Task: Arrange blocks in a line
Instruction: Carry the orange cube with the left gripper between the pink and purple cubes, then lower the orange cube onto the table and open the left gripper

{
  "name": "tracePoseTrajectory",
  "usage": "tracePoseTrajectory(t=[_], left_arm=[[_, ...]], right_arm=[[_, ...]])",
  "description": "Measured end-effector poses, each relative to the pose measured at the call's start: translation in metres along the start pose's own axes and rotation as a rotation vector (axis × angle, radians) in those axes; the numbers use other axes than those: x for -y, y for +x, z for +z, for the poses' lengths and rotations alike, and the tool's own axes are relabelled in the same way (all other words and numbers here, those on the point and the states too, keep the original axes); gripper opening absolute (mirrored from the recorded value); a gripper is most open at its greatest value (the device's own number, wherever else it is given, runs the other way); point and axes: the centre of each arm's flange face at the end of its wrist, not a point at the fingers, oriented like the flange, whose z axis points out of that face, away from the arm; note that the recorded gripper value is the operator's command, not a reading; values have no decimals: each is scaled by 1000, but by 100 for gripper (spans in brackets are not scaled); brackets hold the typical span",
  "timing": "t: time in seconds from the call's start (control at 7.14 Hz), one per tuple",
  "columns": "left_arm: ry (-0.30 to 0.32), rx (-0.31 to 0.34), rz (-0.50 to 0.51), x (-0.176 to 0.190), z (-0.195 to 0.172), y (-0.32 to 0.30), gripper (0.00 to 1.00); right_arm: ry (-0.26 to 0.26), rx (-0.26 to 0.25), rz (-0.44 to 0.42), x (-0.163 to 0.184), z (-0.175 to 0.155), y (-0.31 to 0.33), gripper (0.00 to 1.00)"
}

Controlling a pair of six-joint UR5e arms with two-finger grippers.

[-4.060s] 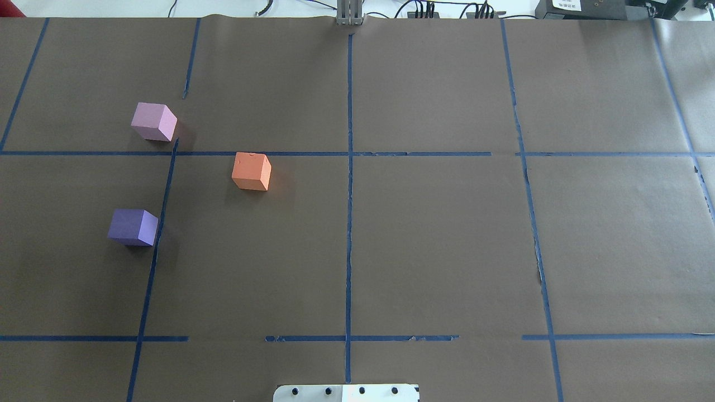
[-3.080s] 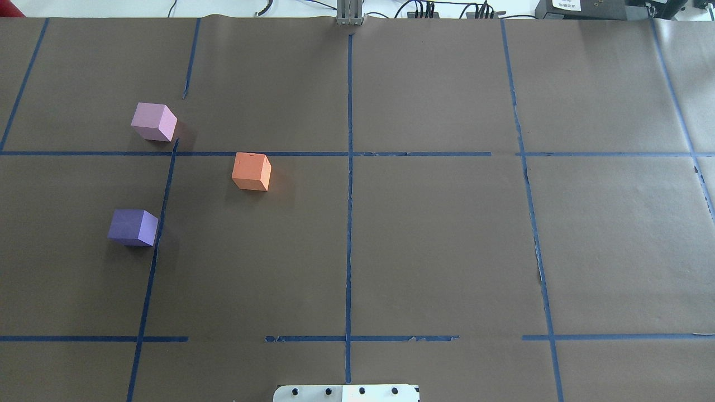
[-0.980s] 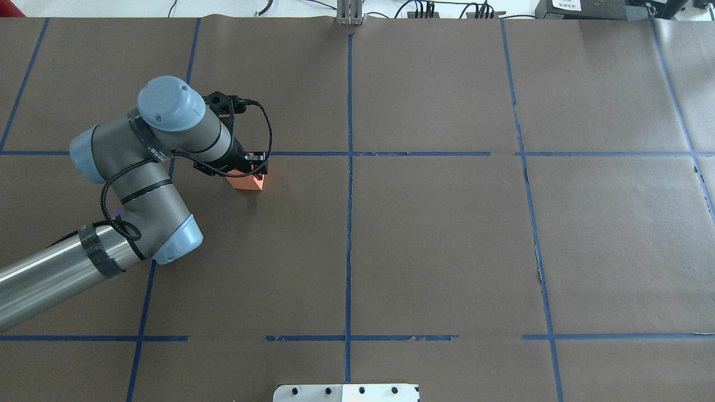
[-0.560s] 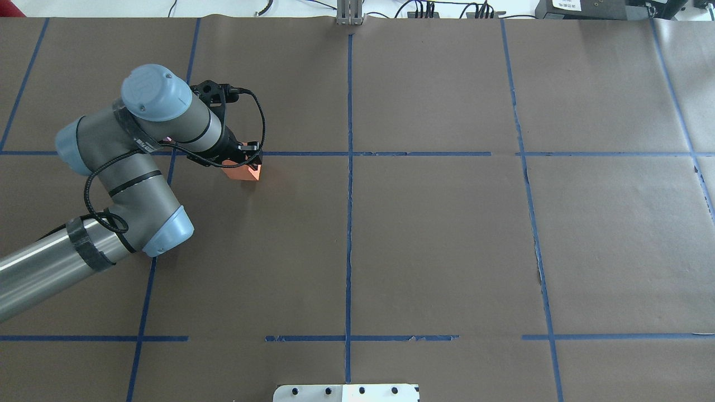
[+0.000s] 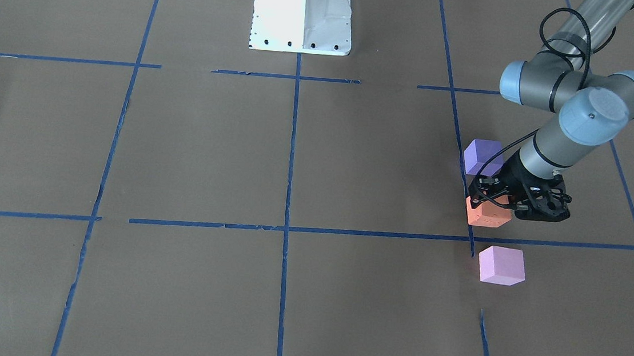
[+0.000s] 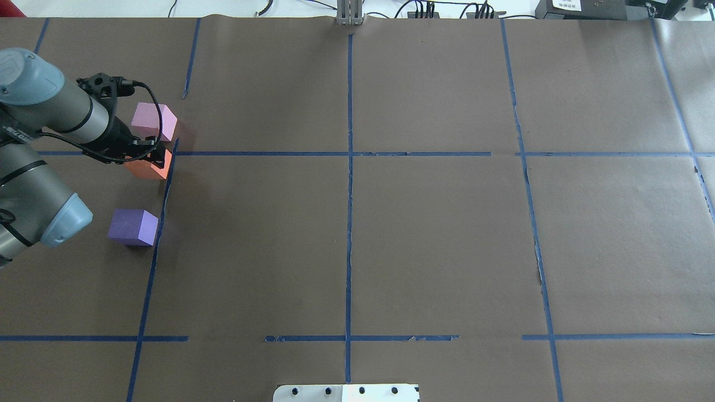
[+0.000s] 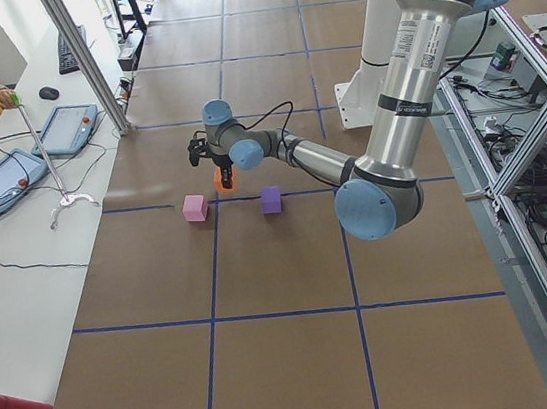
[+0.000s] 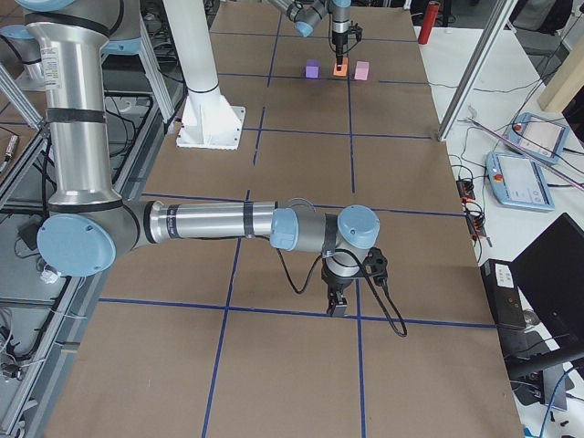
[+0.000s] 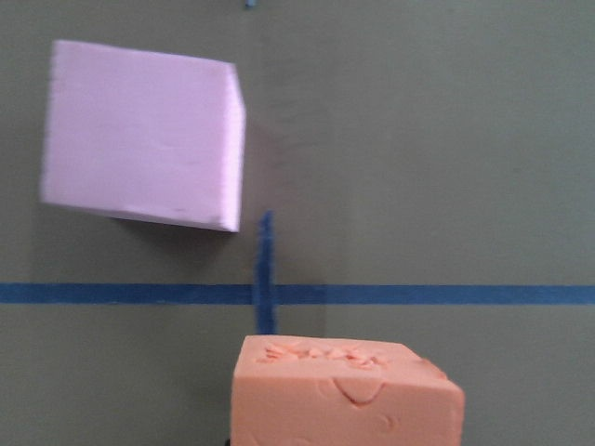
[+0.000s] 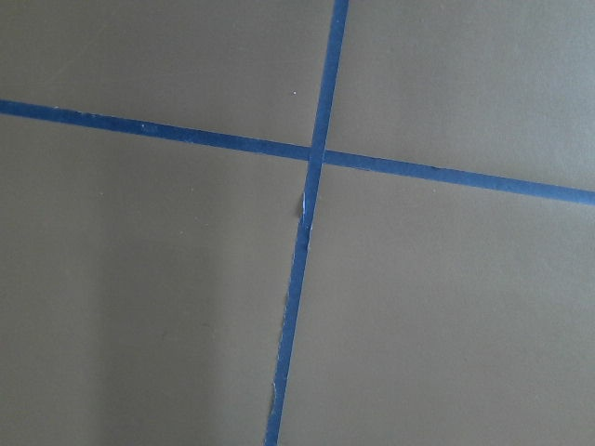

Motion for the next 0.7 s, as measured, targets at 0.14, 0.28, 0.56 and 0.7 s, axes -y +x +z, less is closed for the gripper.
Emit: tracePoseTrajectory(t=[0.14, 0.28, 0.56, 0.7], left_arm=[[-12, 15, -1, -2, 5, -14, 23], [-18, 19, -2, -2, 9, -17, 25], [-20, 19, -2, 0, 12, -14, 49], [-20, 19, 1, 1, 13, -12, 83]], right_arm=[[0, 0, 0, 0, 0, 0, 100], [0, 0, 0, 0, 0, 0, 100], [-1, 0, -1, 0, 0, 0, 100], [-1, 0, -1, 0, 0, 0, 100]])
